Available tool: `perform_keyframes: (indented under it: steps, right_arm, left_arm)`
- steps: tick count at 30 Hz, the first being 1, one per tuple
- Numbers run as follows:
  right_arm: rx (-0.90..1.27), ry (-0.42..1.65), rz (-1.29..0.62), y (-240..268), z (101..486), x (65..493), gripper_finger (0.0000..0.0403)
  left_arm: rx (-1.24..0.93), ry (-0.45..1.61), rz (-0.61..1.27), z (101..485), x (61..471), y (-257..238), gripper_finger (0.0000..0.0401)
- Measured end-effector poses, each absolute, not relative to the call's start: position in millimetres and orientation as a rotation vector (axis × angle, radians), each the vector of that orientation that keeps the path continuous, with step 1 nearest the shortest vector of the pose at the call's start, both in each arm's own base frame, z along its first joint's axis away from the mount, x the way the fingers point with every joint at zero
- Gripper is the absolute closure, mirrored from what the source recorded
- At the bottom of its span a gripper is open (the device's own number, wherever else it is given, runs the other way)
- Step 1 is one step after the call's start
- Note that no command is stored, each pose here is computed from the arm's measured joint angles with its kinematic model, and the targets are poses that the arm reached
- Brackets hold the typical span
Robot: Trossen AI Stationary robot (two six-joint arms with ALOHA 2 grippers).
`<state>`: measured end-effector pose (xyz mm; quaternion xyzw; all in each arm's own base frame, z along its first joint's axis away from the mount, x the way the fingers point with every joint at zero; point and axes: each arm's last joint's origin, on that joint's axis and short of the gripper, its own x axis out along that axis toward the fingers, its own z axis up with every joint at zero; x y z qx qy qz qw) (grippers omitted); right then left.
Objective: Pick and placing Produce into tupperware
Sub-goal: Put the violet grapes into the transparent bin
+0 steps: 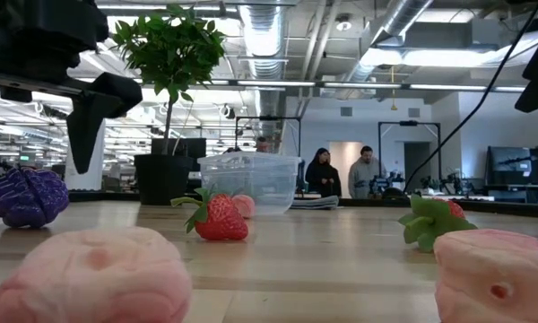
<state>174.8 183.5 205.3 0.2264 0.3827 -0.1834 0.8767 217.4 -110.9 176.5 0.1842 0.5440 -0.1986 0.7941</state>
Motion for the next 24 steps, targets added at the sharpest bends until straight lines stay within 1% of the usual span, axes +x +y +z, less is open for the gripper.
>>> perform_keyframes:
  steps: [5,9,17,24]
  right_arm:
    - [0.474,0.797,-0.384,183.5,205.3,174.8,0.0173]
    - [0.475,0.795,-0.387,183.1,205.4,175.1,0.0173]
    - [0.480,0.794,-0.388,183.2,205.5,175.2,0.0173]
    - [0.473,0.798,-0.395,182.0,205.2,175.3,0.0173]
  left_arm:
    - [0.392,1.175,-0.457,176.4,219.4,-106.3,0.0087]
    - [0.391,1.221,-0.492,166.8,222.4,-105.9,0.0087]
    - [0.386,1.279,-0.442,150.7,228.2,-106.7,0.0087]
    - [0.370,1.255,-0.443,148.5,232.1,-108.4,0.0087]
